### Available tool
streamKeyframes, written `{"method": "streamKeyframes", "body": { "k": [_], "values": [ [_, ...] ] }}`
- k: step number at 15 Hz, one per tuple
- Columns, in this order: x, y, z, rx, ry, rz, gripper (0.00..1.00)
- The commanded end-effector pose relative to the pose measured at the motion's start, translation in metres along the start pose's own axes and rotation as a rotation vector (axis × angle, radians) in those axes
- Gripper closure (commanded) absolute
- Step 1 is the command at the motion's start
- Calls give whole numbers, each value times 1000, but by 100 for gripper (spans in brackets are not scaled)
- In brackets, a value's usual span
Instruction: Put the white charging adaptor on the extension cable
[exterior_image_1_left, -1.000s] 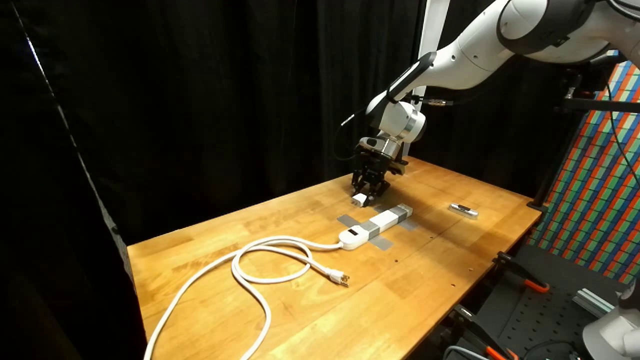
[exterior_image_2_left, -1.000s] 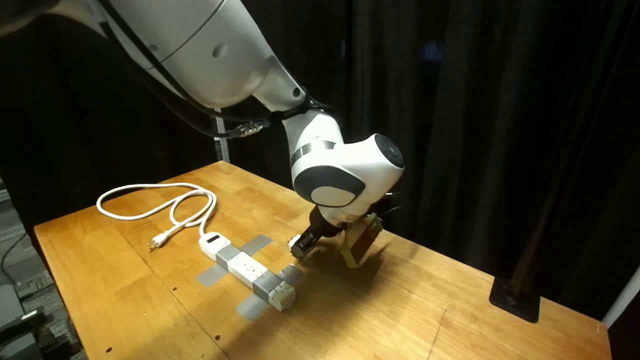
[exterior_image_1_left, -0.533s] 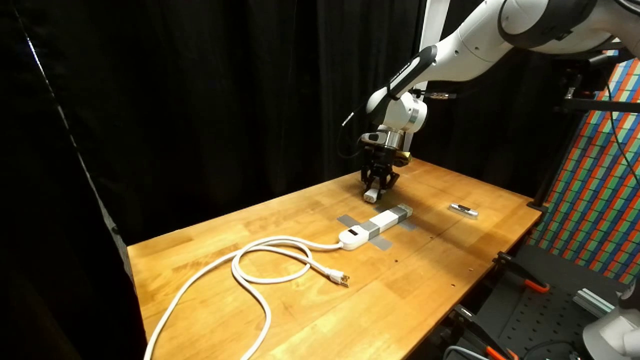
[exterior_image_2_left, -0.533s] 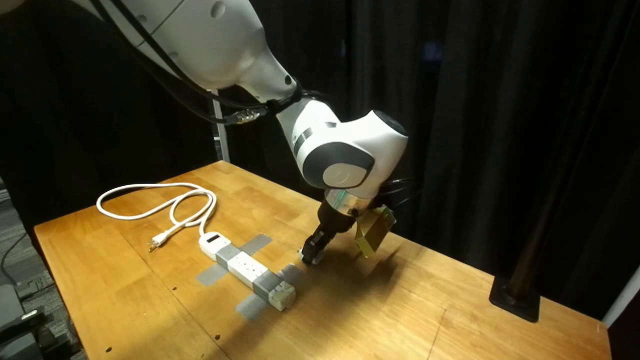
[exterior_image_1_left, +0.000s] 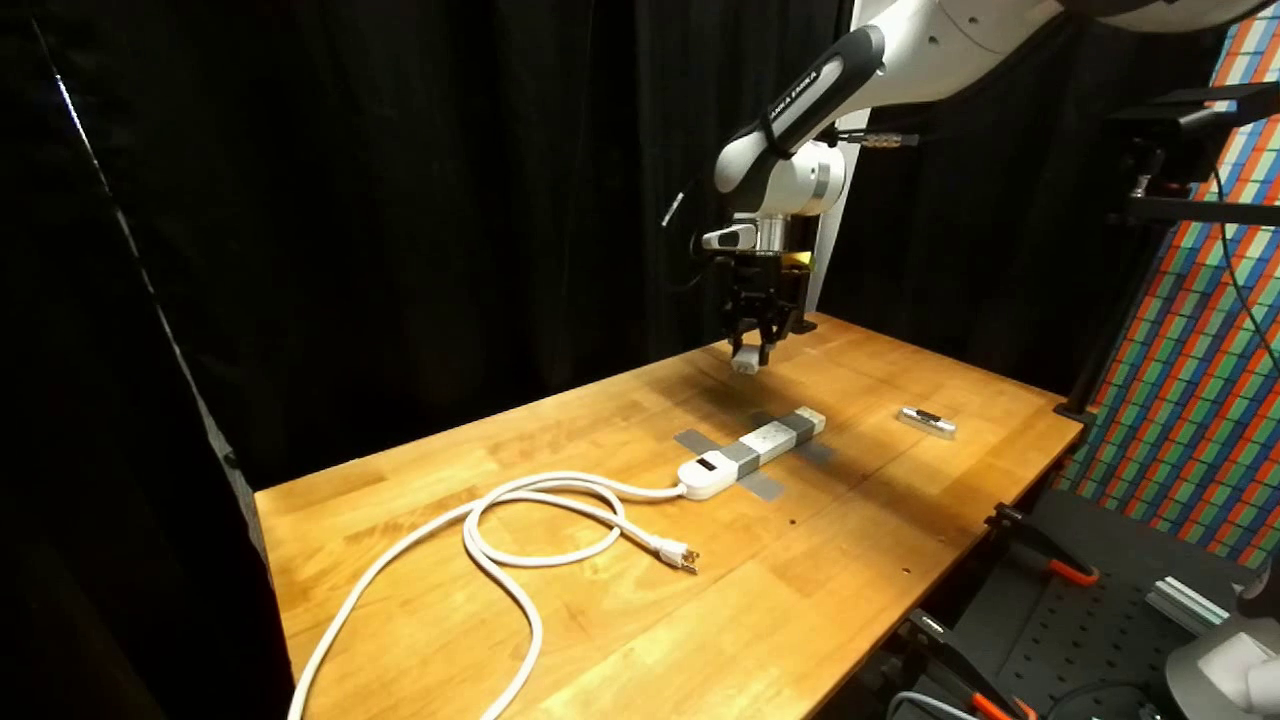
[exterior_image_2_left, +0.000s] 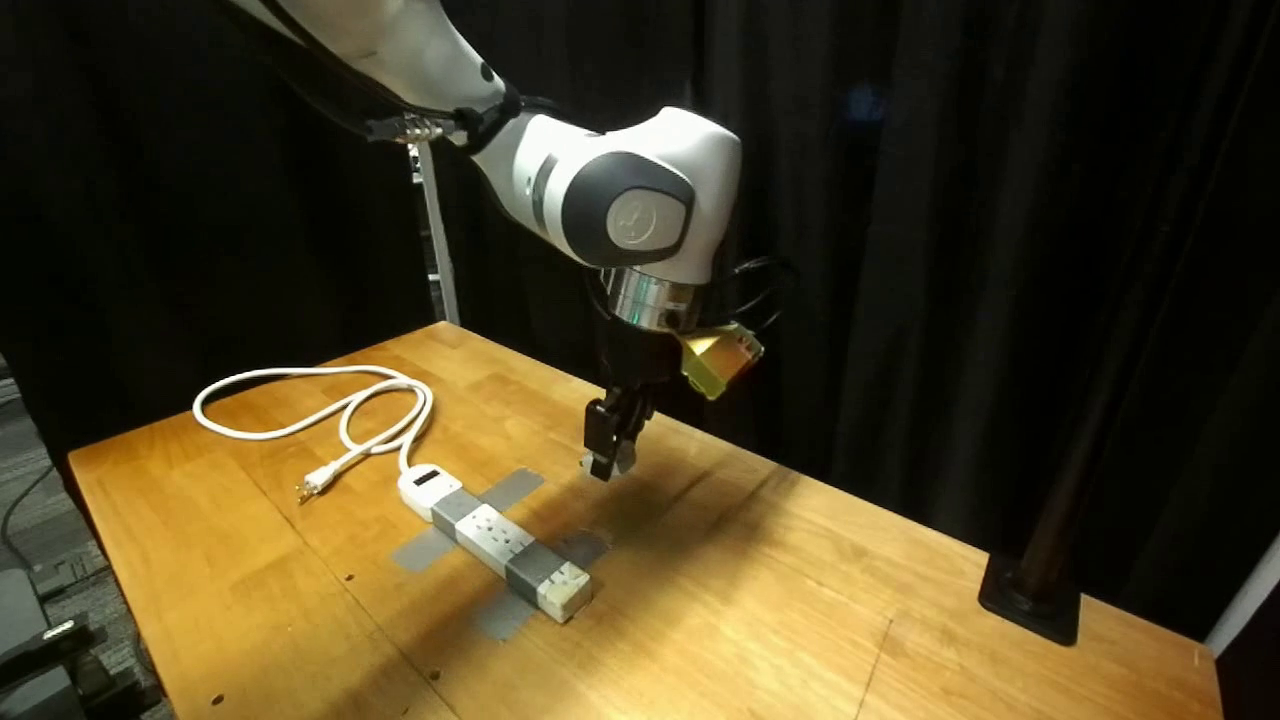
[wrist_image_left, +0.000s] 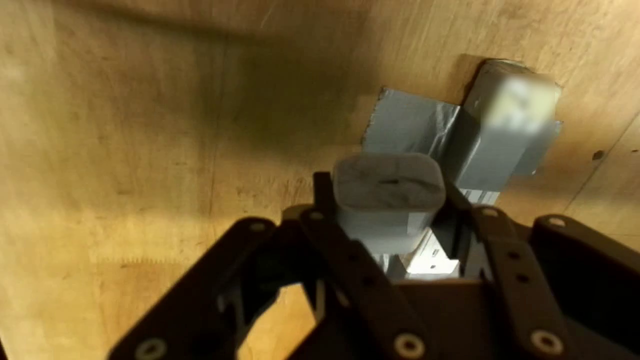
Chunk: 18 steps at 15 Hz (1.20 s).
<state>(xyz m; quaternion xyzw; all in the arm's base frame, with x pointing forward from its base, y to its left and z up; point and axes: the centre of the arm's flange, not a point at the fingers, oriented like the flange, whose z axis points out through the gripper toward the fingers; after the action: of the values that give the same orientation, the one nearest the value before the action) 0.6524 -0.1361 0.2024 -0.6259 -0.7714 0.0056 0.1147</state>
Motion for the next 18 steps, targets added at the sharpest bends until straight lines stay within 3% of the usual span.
{"method": "streamKeyframes", "body": {
  "k": [1, 4, 6, 13, 15, 18],
  "values": [
    [42, -37, -18, -23, -91, -7, 77],
    [68, -53, -13, -139, -207, 9, 77],
    [85, -64, -4, -176, -291, 10, 77],
    [142, -103, 11, -239, -499, 72, 77],
    [155, -108, 4, -252, -529, 106, 77],
    [168, -108, -5, -234, -483, 160, 77]
  ]
}}
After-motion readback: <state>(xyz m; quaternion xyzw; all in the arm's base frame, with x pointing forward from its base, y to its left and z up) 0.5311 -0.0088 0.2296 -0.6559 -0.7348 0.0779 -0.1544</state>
